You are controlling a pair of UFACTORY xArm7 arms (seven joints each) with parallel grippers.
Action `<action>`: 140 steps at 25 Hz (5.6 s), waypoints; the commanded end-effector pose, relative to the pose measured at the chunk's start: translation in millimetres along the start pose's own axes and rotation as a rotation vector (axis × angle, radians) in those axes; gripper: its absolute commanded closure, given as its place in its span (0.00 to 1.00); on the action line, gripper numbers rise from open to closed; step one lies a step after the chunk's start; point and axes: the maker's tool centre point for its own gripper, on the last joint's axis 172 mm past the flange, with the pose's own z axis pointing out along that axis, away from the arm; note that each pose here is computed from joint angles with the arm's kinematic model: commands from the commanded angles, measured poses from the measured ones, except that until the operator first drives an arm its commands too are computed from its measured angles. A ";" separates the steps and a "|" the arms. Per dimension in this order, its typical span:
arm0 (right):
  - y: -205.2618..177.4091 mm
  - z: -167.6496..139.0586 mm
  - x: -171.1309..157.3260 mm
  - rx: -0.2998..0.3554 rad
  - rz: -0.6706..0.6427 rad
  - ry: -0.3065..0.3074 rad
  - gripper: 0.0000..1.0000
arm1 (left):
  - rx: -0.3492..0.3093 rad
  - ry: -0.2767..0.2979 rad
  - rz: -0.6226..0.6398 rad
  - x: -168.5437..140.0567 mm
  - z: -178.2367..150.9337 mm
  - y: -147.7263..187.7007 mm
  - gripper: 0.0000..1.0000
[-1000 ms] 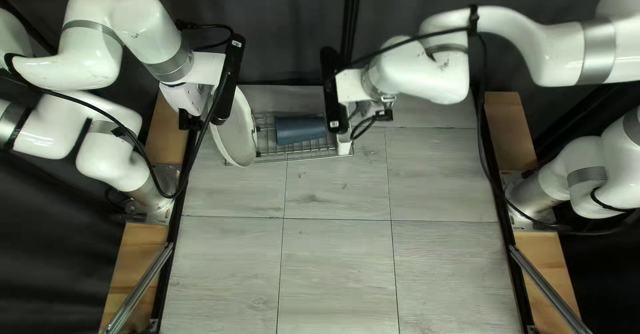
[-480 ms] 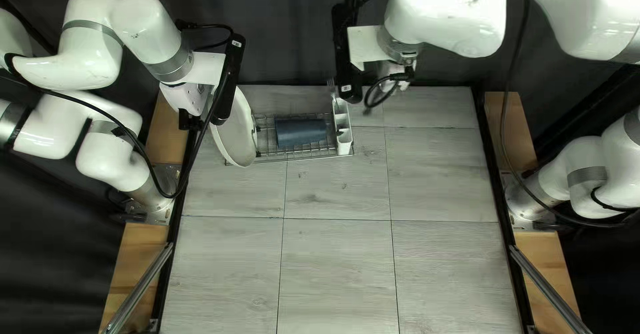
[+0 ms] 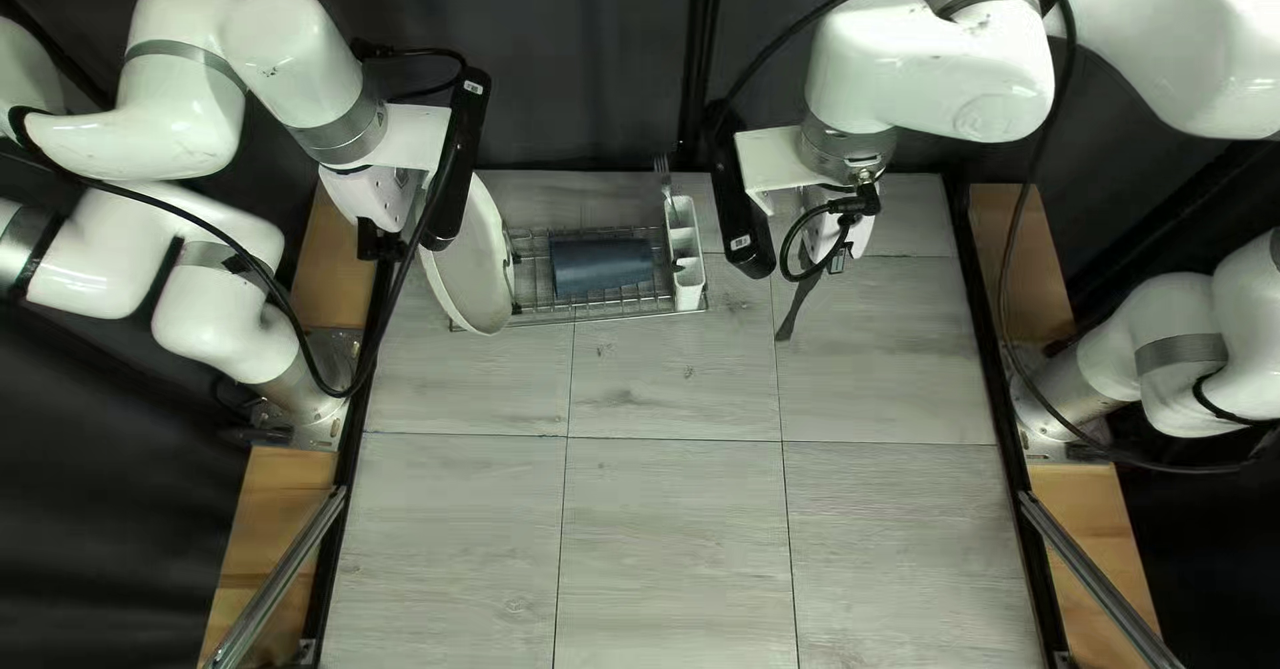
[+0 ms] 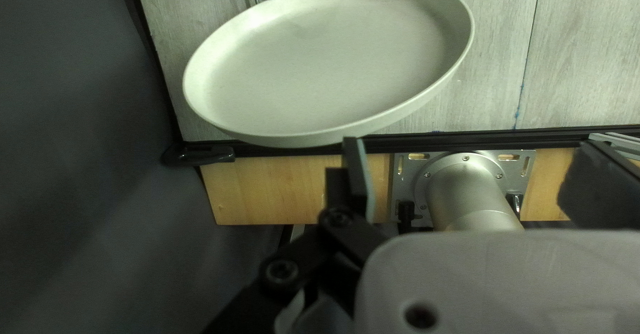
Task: Pick up and place plate onto table. Place down one fork to the left of the plate. Place spoon and knife to the right of the plate. Place cup above the knife and spoon
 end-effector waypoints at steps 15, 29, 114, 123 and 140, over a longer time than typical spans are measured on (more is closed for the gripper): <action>-74.1 48.0 -20.1 0.527 -0.012 0.107 1.00 | 0.000 0.000 0.000 0.0 0.0 0.0 0.00; -91.7 133.9 -22.7 0.716 -0.075 0.124 1.00 | 0.000 0.000 0.000 0.0 0.0 0.0 0.00; 102.2 153.9 120.0 -0.312 0.121 0.274 0.00 | 0.000 0.000 0.000 0.0 0.0 0.0 0.00; 107.6 170.6 152.0 -0.333 0.069 0.298 1.00 | 0.000 0.000 0.000 0.0 0.0 0.0 0.00; 83.3 82.7 118.8 -0.441 0.110 0.316 1.00 | 0.000 0.000 0.000 0.0 0.0 0.0 0.00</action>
